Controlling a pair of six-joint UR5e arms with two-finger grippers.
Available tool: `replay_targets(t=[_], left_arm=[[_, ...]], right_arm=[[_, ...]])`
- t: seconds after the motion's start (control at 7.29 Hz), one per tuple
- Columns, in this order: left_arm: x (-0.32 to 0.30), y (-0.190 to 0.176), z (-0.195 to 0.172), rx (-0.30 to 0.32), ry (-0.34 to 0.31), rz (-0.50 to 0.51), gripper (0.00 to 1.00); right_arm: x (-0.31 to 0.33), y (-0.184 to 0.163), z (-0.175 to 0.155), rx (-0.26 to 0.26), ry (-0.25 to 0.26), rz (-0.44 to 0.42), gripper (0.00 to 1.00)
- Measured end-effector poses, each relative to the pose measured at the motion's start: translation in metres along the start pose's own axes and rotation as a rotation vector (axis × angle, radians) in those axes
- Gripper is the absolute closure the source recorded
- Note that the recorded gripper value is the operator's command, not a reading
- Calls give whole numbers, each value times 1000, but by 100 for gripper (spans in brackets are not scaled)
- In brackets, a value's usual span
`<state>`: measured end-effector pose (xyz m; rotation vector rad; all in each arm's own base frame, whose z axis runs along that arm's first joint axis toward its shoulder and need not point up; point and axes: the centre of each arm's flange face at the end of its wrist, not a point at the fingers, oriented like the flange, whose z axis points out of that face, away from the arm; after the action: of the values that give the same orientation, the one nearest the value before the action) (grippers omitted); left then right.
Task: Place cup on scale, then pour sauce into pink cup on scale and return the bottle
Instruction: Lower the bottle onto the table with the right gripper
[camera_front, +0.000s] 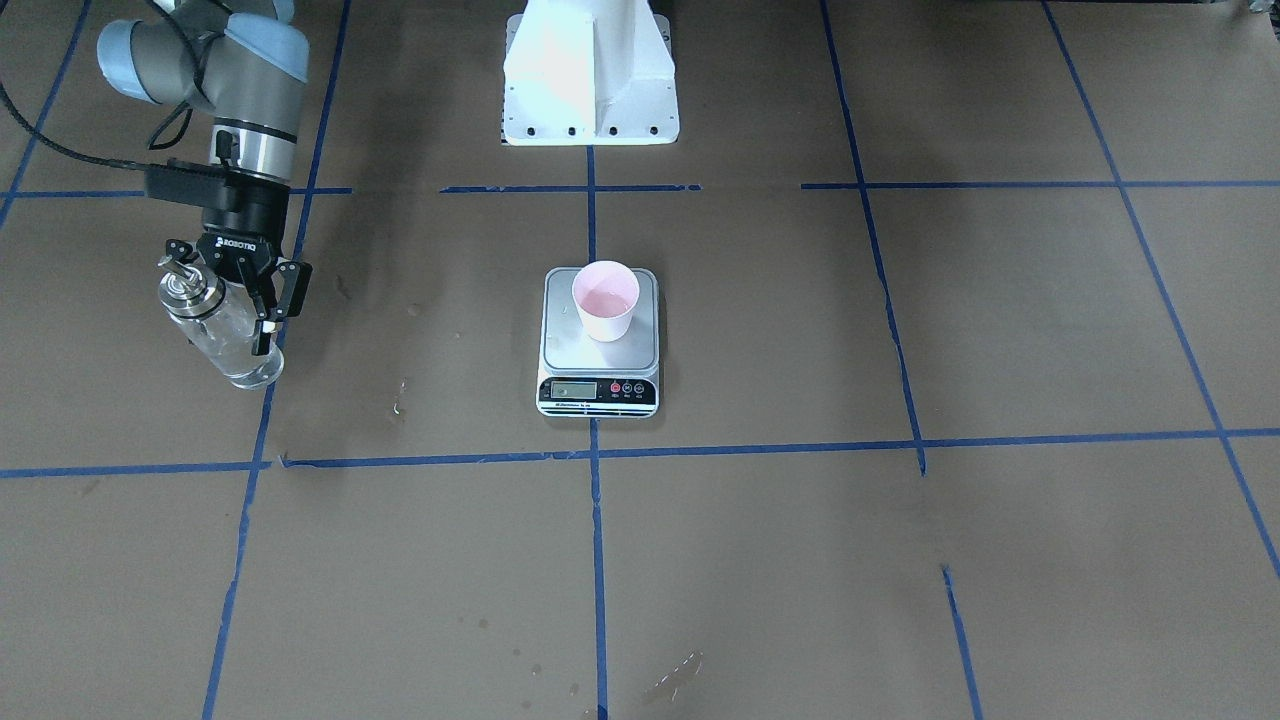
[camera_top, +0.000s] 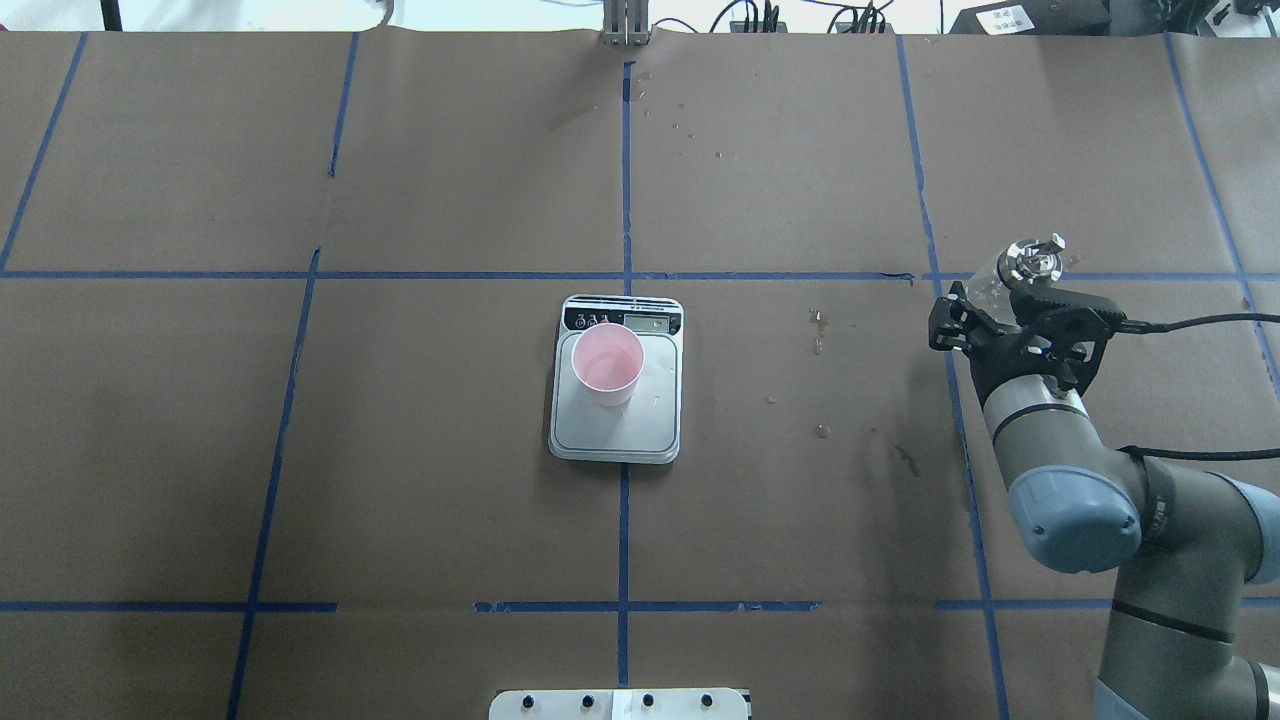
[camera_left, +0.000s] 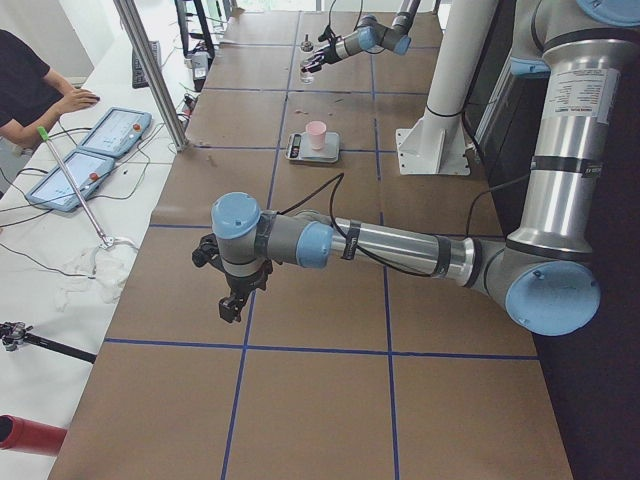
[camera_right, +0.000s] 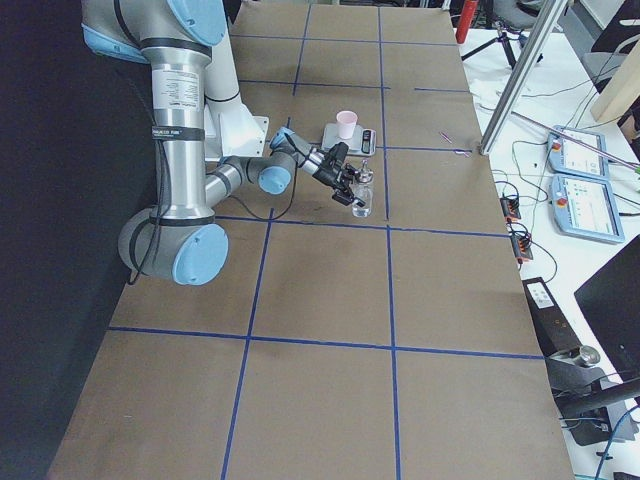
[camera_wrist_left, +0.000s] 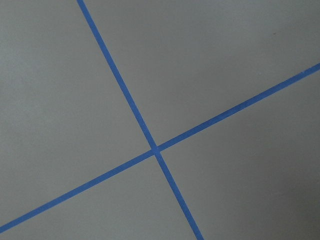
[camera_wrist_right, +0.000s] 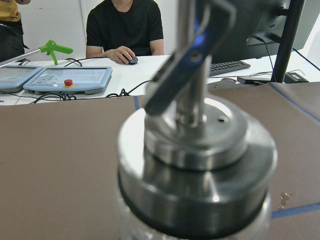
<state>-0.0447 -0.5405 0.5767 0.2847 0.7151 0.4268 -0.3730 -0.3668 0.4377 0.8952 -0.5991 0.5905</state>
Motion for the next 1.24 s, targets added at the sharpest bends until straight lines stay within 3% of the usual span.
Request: replay_targets(t=[0.27,0.69,0.96,1.24], left_arm=[[1,0,-1,1,-1,1,0],[1,-1,-1,1,-1,2,0],[1,-1,0,0,-1,2,0],[1,-1,0,0,0,2,0]], right_arm=[[16,14,8,-20,-37,30,100],[13,23,10,-51,-1,-72,100],[4,25,5,-111,-16,-87,100],[2,26,5,-132,-21,-95,100]])
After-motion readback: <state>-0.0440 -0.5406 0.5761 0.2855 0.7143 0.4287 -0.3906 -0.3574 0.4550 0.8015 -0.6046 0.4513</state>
